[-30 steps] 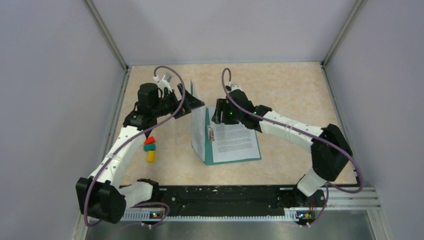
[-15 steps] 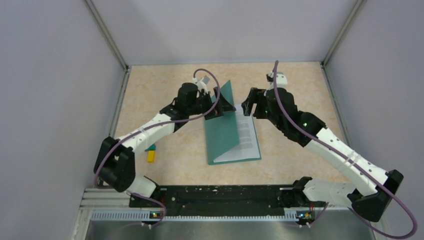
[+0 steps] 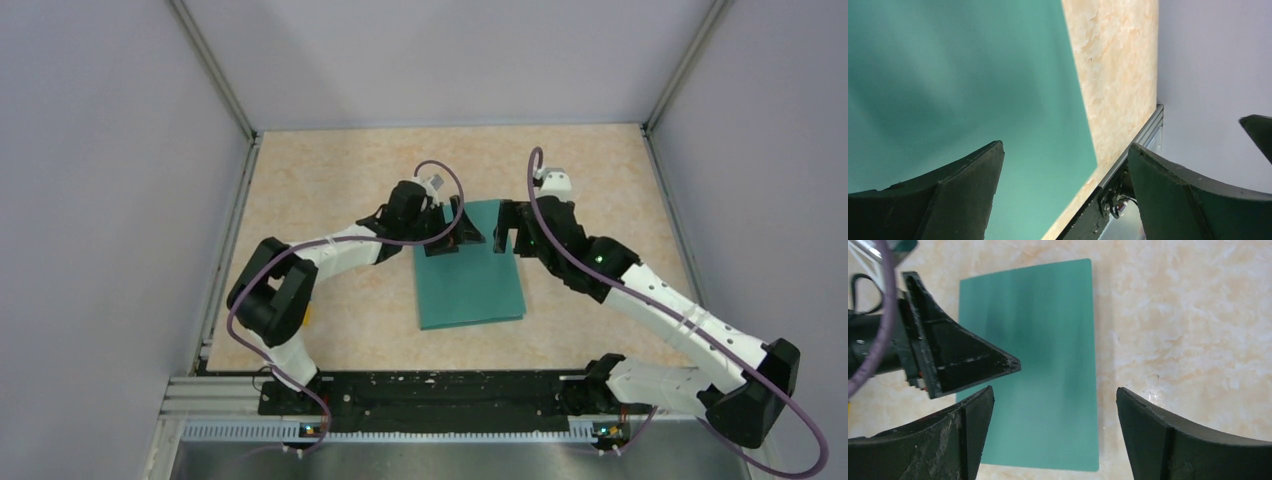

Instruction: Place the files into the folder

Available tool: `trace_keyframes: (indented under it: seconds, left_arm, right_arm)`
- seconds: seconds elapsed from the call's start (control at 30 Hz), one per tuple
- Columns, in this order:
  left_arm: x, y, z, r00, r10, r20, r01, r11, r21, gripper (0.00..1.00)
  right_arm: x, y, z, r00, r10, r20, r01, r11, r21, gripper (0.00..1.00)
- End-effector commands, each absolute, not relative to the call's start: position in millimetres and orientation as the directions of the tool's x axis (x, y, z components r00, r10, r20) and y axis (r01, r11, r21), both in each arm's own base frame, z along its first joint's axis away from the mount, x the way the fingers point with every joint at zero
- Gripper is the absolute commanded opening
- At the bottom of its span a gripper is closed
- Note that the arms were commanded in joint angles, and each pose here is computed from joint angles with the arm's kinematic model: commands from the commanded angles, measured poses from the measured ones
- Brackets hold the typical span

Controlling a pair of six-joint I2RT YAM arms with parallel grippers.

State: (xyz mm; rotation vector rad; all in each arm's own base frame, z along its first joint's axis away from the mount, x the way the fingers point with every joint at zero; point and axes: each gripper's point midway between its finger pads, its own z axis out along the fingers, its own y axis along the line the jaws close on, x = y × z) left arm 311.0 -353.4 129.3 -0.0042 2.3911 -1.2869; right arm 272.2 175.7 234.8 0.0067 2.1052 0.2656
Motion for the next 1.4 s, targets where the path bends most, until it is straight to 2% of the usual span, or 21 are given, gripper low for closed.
trace_keyframes:
  seconds: [0.0,0.17,0.4,0.63,0.97,1.37]
  left_arm:
    - [314.2,-349.5,123.4,-0.89,-0.171,-0.423,0.247,0.599,-0.762,0.98]
    - [315.4,-320.0,104.2,-0.877,-0.178,-0.446,0.186,0.731,-0.657,0.98]
    - [317.2,-264.8,117.2,-0.814,-0.192,-0.549,0.105,0.88,-0.464,0.98]
    - [310.9,-232.1,144.0,-0.741,-0.197,-0.642,0.096,0.915,-0.392,0.98]
    - [297.4,-202.0,192.2,-0.653,-0.208,-0.729,0.106,0.927,-0.36,0.98]
    - [295.2,-187.7,190.4,-0.65,-0.22,-0.728,0.044,0.945,-0.325,0.98]
  right_arm:
    - [277.3,172.6,214.6,-0.539,0.12,-0.834,-0.078,0.979,0.191,0.92]
    - [279.5,183.2,189.0,-0.592,0.147,-0.792,-0.083,0.967,0.242,0.96]
    - [284.7,187.5,174.5,-0.605,0.189,-0.774,-0.075,0.953,0.292,0.99]
    - [288.3,184.7,171.7,-0.594,0.231,-0.771,-0.034,0.95,0.311,0.99]
    - [287.8,168.2,199.5,-0.505,0.297,-0.81,0.005,0.94,0.342,0.99]
    - [283.8,161.4,205.0,-0.491,0.301,-0.817,0.012,0.941,0.339,0.99]
